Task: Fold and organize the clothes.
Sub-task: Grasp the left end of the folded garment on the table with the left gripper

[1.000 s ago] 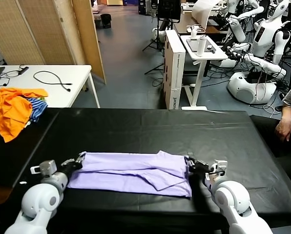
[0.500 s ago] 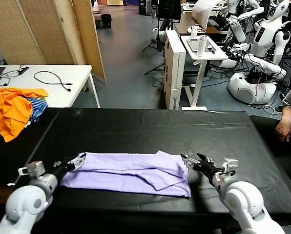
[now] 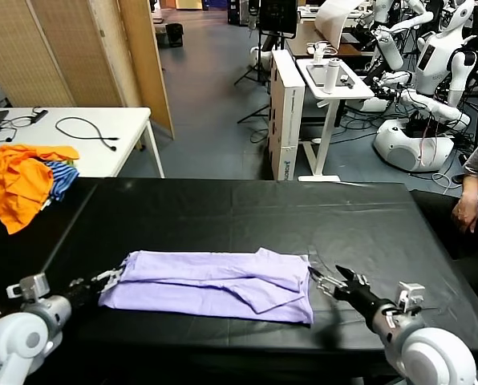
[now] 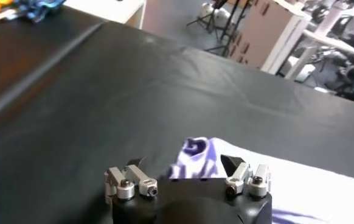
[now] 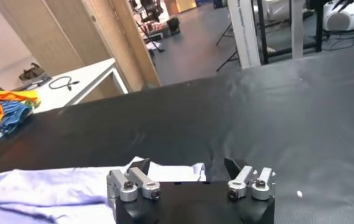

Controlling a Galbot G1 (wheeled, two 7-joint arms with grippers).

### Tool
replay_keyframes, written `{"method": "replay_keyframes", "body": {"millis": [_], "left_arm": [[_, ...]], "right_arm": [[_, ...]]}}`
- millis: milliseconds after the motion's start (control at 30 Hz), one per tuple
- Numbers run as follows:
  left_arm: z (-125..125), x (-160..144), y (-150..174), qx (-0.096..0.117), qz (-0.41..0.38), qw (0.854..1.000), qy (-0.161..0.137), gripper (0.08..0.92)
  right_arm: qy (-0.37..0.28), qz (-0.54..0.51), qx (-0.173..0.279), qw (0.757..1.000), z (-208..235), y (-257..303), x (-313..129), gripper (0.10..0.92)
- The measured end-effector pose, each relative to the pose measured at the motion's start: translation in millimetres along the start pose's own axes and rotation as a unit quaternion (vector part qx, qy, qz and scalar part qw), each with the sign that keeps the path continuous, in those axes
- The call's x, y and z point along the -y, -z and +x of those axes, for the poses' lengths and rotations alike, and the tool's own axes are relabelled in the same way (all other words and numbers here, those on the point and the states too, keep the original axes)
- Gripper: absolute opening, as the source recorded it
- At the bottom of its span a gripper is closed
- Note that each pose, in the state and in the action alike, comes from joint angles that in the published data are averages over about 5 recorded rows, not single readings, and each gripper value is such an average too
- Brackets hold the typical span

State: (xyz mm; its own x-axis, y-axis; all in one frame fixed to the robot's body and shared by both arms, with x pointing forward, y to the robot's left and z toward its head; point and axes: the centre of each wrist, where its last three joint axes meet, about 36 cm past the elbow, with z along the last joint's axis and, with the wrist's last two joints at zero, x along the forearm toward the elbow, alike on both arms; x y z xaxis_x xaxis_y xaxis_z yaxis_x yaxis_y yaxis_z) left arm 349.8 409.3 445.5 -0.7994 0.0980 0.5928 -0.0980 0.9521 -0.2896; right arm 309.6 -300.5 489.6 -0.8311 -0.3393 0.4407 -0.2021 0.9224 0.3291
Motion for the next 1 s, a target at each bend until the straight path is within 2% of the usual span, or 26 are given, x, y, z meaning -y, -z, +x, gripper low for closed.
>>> {"method": "replay_keyframes", "body": {"millis": [300,400,633,733,900,1000], "left_arm": [[-2,-1,-13,-0.005,0.019,1.0,-0.007,0.898],[-4,1,-15,-0.01,0.023,1.0,-0.016,0.841],[-11,8,-21,-0.019,0.023,0.999,-0.025,0.639],[-12,9,-22,-0.02,0.023,0.999,-0.024,0.5],[-12,9,-23,-0.023,0.023,0.999,-0.023,0.217],[-11,10,-22,-0.023,0.021,0.999,-0.023,0.187]], "right_arm": [[0.001,-0.001,-0.002,1.0,2,-1,-3,0.907],[0.002,-0.001,-0.003,1.0,2,-2,-4,0.907],[0.002,-0.001,-0.002,1.0,2,-2,-5,0.907],[0.002,0.0,-0.001,1.0,1,-1,-5,0.907],[0.003,0.0,0.001,1.0,-2,0,-6,0.907],[0.001,-0.001,0.001,1.0,-4,0,-6,0.907]]}}
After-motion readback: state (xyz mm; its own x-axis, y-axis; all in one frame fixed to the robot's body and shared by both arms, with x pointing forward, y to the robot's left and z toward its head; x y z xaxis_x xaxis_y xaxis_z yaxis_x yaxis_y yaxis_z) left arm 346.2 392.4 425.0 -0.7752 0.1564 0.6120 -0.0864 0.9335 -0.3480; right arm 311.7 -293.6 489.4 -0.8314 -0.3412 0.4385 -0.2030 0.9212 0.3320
